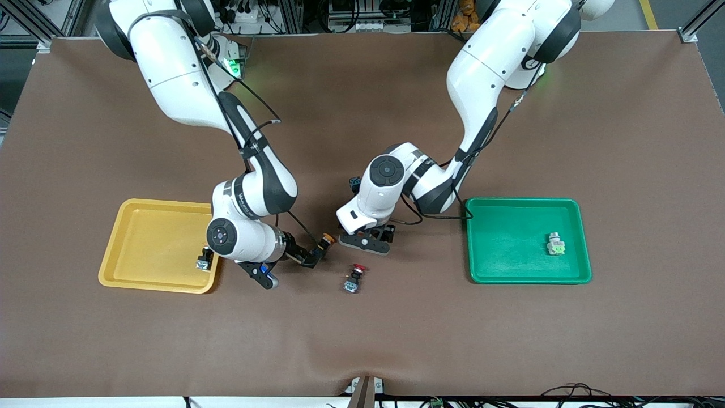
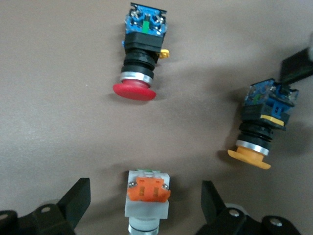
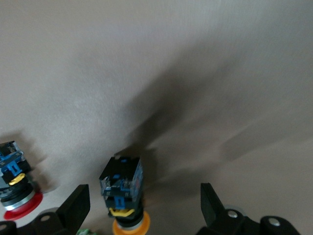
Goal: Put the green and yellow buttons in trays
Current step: 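Grasp the orange-top button with the left gripper while the right gripper grasps a blue button, then carry the orange button to the green tray while the right gripper carries the blue button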
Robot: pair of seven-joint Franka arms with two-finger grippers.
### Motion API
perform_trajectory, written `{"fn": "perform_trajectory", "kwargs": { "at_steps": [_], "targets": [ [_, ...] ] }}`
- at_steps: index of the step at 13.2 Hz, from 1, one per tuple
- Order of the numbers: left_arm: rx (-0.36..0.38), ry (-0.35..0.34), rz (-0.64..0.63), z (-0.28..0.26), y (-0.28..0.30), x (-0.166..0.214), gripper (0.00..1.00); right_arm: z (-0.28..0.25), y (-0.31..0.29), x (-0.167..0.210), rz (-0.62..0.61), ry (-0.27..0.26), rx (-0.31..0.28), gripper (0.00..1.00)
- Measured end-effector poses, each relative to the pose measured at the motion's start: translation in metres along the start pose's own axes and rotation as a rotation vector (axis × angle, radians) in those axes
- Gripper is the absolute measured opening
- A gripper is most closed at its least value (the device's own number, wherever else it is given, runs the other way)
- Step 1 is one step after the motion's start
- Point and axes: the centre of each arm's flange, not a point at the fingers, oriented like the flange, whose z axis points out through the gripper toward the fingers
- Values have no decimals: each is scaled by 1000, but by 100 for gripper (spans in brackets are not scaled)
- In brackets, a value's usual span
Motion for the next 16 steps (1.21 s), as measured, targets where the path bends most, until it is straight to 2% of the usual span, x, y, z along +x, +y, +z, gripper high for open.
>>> {"fn": "perform_trajectory", "kwargs": {
  "at_steps": [3, 5, 6, 7, 8, 10, 11, 12, 15, 16],
  "targets": [
    [5, -5, 18, 5, 6, -6, 96, 18, 1, -5, 33, -52, 11, 100],
    [26, -3, 43, 11, 5, -9, 80, 30, -3, -17, 23, -64, 0, 100],
    [30, -4, 46, 14, 5, -9, 80, 32, -4, -21, 18, -65, -3, 100],
    [31, -5, 47, 15, 4, -10, 74, 32, -5, -21, 16, -65, -3, 91],
    [31, -5, 47, 15, 4, -10, 74, 32, -5, -21, 12, -64, -2, 78],
    [32, -5, 47, 15, 4, -10, 55, 33, -7, -25, -5, -65, -3, 55],
    [32, -5, 47, 15, 4, -10, 42, 34, -8, -27, -9, -65, -3, 42],
    [32, -5, 50, 15, 6, -10, 41, 32, -9, -27, -10, -63, -1, 33],
    [41, -12, 52, 14, 7, -11, 41, 8, -13, -17, -8, -45, 20, 33],
    [68, -30, 42, 12, -1, -8, 41, -11, -13, -10, -13, -40, 23, 33]
  ]
}}
